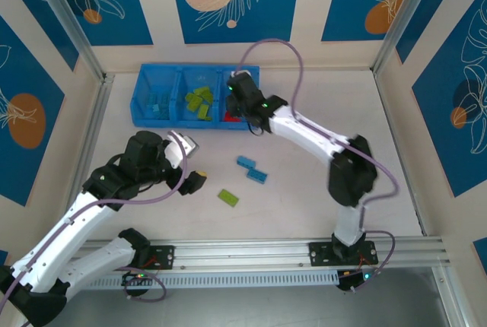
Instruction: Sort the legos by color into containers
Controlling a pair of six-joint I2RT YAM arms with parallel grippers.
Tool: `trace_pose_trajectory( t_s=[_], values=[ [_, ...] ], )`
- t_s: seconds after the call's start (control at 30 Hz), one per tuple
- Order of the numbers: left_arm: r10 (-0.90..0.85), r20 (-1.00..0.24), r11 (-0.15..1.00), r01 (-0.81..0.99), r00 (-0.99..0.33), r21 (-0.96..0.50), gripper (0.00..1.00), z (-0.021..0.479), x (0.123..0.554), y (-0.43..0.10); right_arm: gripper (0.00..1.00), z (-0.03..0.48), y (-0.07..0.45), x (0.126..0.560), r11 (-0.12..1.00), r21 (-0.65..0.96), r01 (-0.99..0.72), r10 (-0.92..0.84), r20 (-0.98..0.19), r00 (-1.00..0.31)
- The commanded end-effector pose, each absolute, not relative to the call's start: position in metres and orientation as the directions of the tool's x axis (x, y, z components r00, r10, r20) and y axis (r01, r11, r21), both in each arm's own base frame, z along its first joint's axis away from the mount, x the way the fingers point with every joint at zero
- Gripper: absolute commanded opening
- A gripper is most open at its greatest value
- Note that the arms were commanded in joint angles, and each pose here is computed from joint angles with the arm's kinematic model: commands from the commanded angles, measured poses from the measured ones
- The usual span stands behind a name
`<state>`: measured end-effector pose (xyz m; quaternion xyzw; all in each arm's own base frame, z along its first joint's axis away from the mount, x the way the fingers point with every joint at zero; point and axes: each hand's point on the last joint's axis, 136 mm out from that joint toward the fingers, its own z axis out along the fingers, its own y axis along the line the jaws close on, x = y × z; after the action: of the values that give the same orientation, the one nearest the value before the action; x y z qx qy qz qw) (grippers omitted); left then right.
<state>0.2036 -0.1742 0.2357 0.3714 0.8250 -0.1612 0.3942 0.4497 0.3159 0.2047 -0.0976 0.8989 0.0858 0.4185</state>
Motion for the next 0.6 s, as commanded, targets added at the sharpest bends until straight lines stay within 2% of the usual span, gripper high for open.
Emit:
trace_pose_trajectory(
  t_s=[0.0, 0.13, 0.2, 0.3, 0.43, 0.57],
  values=[
    [0.504, -0.764, 0.692, 0.717, -0.402, 0.079, 1.0, 0.233, 0.21, -0.168, 0.23, 0.183, 0.316, 0.473, 0.968, -0.02, -0.25, -0.189, -0.714, -0.674],
    [0.505, -0.762, 0.712, 0.695, -0.406, 0.102, 1.0, 0.233, 0.213, -0.162, 0.4, 0.195, 0.329, 0.484, 0.963, -0.025, -0.268, -0.206, -0.71, -0.674],
    [0.506, -0.76, 0.714, 0.692, -0.408, 0.104, 1.0, 0.232, 0.214, -0.162, 0.44, 0.21, 0.328, 0.481, 0.964, -0.017, -0.265, -0.196, -0.717, -0.669],
    [0.507, -0.755, 0.716, 0.691, -0.415, 0.1, 1.0, 0.23, 0.215, -0.162, 0.45, 0.238, 0.322, 0.466, 0.961, 0.026, -0.275, -0.17, -0.726, -0.666],
    [0.502, -0.754, 0.729, 0.677, -0.424, 0.105, 1.0, 0.229, 0.218, -0.161, 0.46, 0.287, 0.314, 0.418, 0.933, 0.102, -0.344, -0.155, -0.75, -0.643],
    [0.471, -0.754, 0.76, 0.644, -0.458, 0.084, 1.0, 0.232, 0.22, -0.158, 0.49, 0.308, 0.304, 0.349, 0.882, 0.165, -0.441, -0.175, -0.755, -0.632]
  ],
)
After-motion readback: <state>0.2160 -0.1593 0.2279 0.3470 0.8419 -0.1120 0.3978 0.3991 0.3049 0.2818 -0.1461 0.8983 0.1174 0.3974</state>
